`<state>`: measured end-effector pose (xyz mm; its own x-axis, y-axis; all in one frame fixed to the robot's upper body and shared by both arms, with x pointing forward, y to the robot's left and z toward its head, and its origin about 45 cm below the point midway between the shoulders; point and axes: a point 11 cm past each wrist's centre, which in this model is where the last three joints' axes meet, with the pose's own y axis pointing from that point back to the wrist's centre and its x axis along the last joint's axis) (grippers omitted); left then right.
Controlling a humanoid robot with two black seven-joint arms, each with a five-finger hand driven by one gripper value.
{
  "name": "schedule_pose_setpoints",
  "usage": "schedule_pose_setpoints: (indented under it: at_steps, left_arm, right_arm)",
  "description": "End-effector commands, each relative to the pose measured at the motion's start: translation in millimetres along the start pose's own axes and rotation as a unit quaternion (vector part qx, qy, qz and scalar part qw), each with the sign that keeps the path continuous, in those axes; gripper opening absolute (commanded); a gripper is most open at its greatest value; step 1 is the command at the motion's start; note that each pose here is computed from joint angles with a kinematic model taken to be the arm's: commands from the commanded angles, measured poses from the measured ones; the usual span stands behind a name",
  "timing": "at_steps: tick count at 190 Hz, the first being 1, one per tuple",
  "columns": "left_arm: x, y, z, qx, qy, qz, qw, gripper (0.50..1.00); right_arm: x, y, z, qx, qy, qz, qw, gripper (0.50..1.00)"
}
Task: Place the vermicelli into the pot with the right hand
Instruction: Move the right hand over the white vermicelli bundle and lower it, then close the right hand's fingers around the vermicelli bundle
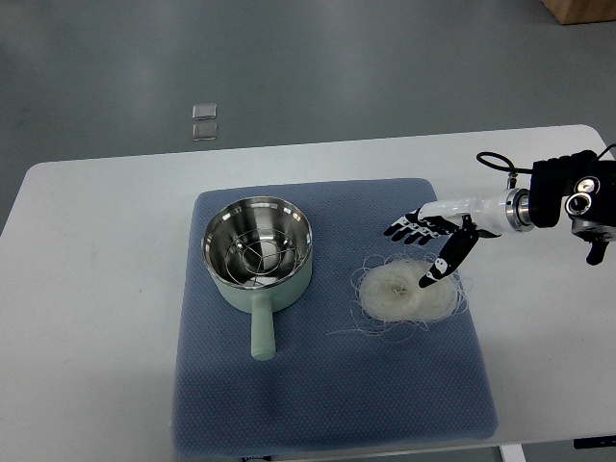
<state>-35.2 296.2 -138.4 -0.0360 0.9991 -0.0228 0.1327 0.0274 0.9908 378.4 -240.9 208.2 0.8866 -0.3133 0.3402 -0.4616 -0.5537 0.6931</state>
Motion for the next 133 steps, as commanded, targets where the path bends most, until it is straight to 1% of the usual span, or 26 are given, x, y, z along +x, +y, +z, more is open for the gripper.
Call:
schedule_pose_setpoints:
  at_steps: [1,32,86,94,101,106,107,108,109,112,113,125,126,127,128,129,130,131,132,133]
  left_arm:
    - [0.0,0.0,-0.1,0.0,0.0,0.0,1.0,1.0]
    - [0.0,0.0,-0.1,0.0,0.0,0.0,1.0,1.0]
    - [0.0,0.0,-0.1,0.0,0.0,0.0,1.0,1.0]
    - [0.0,0.0,-0.1,0.0,0.0,0.0,1.0,1.0]
    - [0.0,0.0,-0.1,0.0,0.0,0.0,1.0,1.0]
    - [0.0,0.0,-0.1,0.0,0.0,0.0,1.0,1.0]
    - [0.0,0.0,-0.1,0.0,0.0,0.0,1.0,1.0]
    - [0.0,0.0,-0.1,0.0,0.0,0.0,1.0,1.0]
    - [0.0,0.0,-0.1,0.0,0.0,0.0,1.0,1.0]
    - [0.0,0.0,-0.1,0.0,0.0,0.0,1.0,1.0]
    - [0.0,0.0,-0.1,0.0,0.0,0.0,1.0,1.0]
    - [0.0,0.0,-0.1,0.0,0.0,0.0,1.0,1.0]
    - [0.0,0.0,-0.1,0.0,0.0,0.0,1.0,1.0]
    - [0.0,0.0,-0.1,0.0,0.0,0.0,1.0,1.0]
    - [0.0,0.0,-0.1,0.0,0.0,0.0,1.0,1.0]
    - [0.0,0.0,-0.1,0.0,0.0,0.0,1.0,1.0]
    - [0.0,0.0,-0.1,0.0,0.0,0.0,1.0,1.0]
    - [0.0,0.0,-0.1,0.0,0.0,0.0,1.0,1.0]
    - [0.5,0.0,-0.1,0.0,0.0,0.001,1.0,1.0]
    - [0.5,0.0,-0.1,0.0,0.0,0.001,1.0,1.0]
  right_arm:
    - [-5.2,-4.3,-0.2,0.008,-0.008,-0.002,1.0,0.928]
    - [-16.0,-10.5,4.8,0.008,-0.014,-0.013,1.0,0.926]
    - [-26.3,-18.6,13.8,0.012,0.008,0.001,1.0,0.909]
    - [-28.2,-19.5,14.7,0.014,0.007,0.001,1.0,0.893]
    - [-29.5,-19.9,16.1,0.017,0.006,0.001,1.0,0.864]
    - [-30.1,-20.1,16.7,0.018,0.007,0.003,1.0,0.856]
    - [-30.6,-20.7,16.4,0.019,0.009,0.003,1.0,0.844]
    - [-30.6,-20.7,16.4,0.019,0.009,0.003,1.0,0.844]
    - [-30.5,-20.7,16.4,0.02,0.011,0.004,1.0,0.832]
    - [-30.5,-20.8,16.6,0.02,0.013,0.006,1.0,0.821]
    - [-30.7,-20.9,17.9,0.019,0.014,0.007,1.0,0.811]
    - [-31.1,-21.5,19.9,0.02,0.024,0.015,0.999,0.774]
    - [-31.1,-21.6,20.3,0.02,0.025,0.017,0.999,0.762]
    - [-31.1,-21.6,20.3,0.02,0.025,0.017,0.999,0.762]
    - [-31.6,-22.1,20.2,0.02,0.027,0.018,0.999,0.748]
    - [-31.6,-22.1,20.2,0.02,0.027,0.018,0.999,0.748]
    - [-32.0,-22.2,20.8,0.02,0.028,0.018,0.999,0.732]
    - [-32.0,-22.2,20.8,0.02,0.028,0.018,0.999,0.731]
    - [-31.7,-22.2,20.7,0.02,0.03,0.019,0.999,0.707]
    - [-31.7,-22.2,20.7,0.02,0.03,0.019,0.999,0.707]
